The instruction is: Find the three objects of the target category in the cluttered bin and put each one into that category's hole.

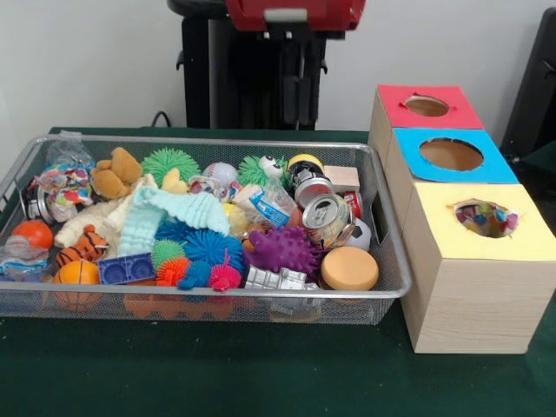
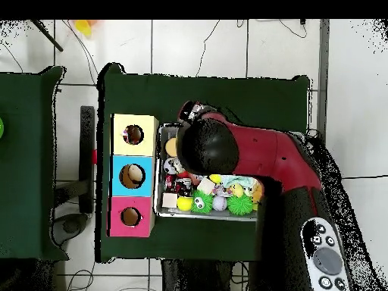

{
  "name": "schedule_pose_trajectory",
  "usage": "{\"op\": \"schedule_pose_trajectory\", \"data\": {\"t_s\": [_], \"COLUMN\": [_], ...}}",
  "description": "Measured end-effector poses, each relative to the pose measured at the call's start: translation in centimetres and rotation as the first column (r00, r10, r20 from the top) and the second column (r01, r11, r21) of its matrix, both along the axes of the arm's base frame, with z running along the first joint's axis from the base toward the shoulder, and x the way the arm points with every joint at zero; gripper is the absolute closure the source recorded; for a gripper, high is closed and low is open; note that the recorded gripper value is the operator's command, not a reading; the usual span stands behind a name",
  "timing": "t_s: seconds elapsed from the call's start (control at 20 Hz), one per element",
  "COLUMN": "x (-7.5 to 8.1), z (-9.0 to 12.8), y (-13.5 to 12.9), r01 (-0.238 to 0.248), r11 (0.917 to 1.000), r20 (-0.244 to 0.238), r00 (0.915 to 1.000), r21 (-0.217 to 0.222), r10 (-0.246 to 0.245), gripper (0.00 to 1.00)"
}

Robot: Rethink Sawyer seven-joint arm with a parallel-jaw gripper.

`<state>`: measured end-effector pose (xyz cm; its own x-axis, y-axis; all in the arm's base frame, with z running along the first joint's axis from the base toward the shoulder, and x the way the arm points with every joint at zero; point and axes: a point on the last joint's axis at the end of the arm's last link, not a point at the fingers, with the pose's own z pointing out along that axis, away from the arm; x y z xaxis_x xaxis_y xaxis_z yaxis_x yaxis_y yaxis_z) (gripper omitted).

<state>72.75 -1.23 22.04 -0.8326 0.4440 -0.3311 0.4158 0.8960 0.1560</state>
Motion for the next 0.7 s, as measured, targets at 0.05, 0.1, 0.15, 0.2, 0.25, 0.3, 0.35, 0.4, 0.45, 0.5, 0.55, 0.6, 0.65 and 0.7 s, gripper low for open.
{"op": "schedule_pose_trajectory", "data": {"t_s": [0.05,0.1,0.15,0.2,0.25,0.3,0.35,0.4,0.45,0.5,0.55,0.6,0.65,0.7], "x": [0.0,-0.2,-0.3,-0.4,-0.6,-0.7,-0.7,-0.7,-0.8,-0.8,-0.8,-0.9,-1.0,-1.1], "z": [-0.5,-1.1,-1.5,-1.9,-2.3,-2.7,-3.2,-3.2,-3.3,-3.3,-3.5,-3.6,-3.6,-3.7], "y": [0.2,0.5,0.7,0.8,1.0,1.2,1.6,1.7,1.7,1.7,1.8,1.8,1.7,1.7], "r01": [-0.007,-0.017,-0.025,-0.031,-0.042,-0.052,-0.072,-0.074,-0.076,-0.078,-0.084,-0.092,-0.095,-0.102], "r11": [1.0000,0.9998,0.9997,0.9995,0.9991,0.9986,0.9974,0.9973,0.9971,0.9970,0.9965,0.9957,0.9954,0.9946], "r20": [-0.002,-0.006,-0.010,-0.016,-0.021,-0.024,-0.027,-0.028,-0.028,-0.029,-0.030,-0.031,-0.031,-0.032], "r00": [1.0000,0.9998,0.9996,0.9994,0.9989,0.9983,0.9970,0.9969,0.9967,0.9965,0.9960,0.9953,0.9951,0.9944], "r21": [0.003,0.006,0.006,0.008,0.007,0.006,0.003,0.002,0.002,0.001,-0.003,-0.010,-0.013,-0.021], "r10": [0.007,0.017,0.025,0.031,0.042,0.052,0.072,0.074,0.076,0.078,0.084,0.091,0.094,0.101], "gripper": [1.00,1.00,1.00,1.00,1.00,1.00,0.00,0.00,0.00,0.00,0.00,0.00,0.00,0.00]}}
